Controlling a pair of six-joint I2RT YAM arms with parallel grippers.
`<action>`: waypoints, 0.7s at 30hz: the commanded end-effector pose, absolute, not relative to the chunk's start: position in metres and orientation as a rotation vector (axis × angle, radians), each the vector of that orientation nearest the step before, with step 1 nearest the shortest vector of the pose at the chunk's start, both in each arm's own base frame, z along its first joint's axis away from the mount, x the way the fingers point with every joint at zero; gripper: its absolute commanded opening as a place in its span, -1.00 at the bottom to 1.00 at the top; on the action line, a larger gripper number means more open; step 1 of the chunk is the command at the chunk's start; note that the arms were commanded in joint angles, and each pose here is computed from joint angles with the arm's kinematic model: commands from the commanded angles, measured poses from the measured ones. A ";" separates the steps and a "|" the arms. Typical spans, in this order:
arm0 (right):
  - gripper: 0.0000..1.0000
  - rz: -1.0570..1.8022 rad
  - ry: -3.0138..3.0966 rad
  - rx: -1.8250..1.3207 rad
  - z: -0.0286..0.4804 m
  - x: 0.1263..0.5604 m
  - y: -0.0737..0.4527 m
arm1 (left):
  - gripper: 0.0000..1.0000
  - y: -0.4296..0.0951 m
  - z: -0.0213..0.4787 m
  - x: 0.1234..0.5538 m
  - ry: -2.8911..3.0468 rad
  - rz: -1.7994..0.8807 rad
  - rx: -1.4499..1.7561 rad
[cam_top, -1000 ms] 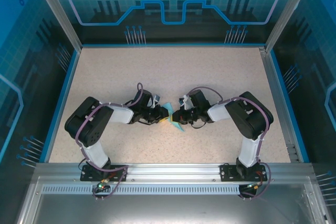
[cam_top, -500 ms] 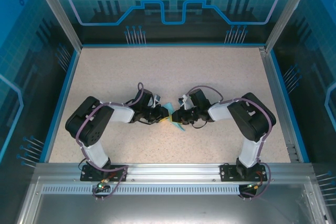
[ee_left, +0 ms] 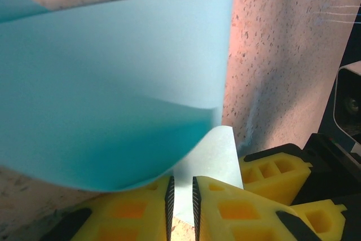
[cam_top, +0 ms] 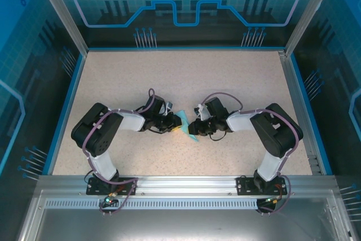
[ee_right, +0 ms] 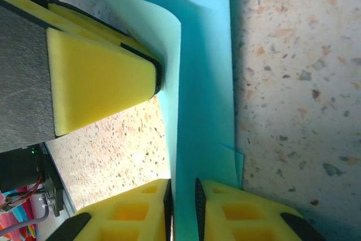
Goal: Fold a paper plane with a square sheet of paper (pick it up from the middle)
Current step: Fold the wing for the fifth time at the center of the table.
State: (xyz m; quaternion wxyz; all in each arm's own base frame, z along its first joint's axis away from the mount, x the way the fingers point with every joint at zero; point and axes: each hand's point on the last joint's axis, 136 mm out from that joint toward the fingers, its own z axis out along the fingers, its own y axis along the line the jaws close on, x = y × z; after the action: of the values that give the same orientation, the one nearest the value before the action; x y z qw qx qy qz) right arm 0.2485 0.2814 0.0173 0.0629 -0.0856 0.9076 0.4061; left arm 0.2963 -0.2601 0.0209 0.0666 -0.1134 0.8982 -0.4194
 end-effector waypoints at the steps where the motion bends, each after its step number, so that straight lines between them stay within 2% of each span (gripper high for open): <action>1: -0.65 1.179 2.797 -0.218 0.004 0.239 0.267 | -0.61 -0.262 0.020 0.299 2.723 -1.238 -0.303; 9: -0.69 1.246 2.792 -0.163 0.002 0.234 0.269 | -0.61 -0.265 0.031 0.302 2.709 -1.246 -0.263; 21: -0.91 1.242 2.841 -0.004 -0.016 0.228 0.262 | -0.54 -0.265 0.064 0.302 2.584 -1.281 -0.155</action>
State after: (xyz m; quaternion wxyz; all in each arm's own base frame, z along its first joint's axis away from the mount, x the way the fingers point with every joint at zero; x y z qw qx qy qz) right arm 0.2480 0.2783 0.0134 0.0753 -0.0497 0.8998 0.4269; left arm 0.3053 -0.2647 0.0571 0.1062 -0.0771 0.8904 -0.4358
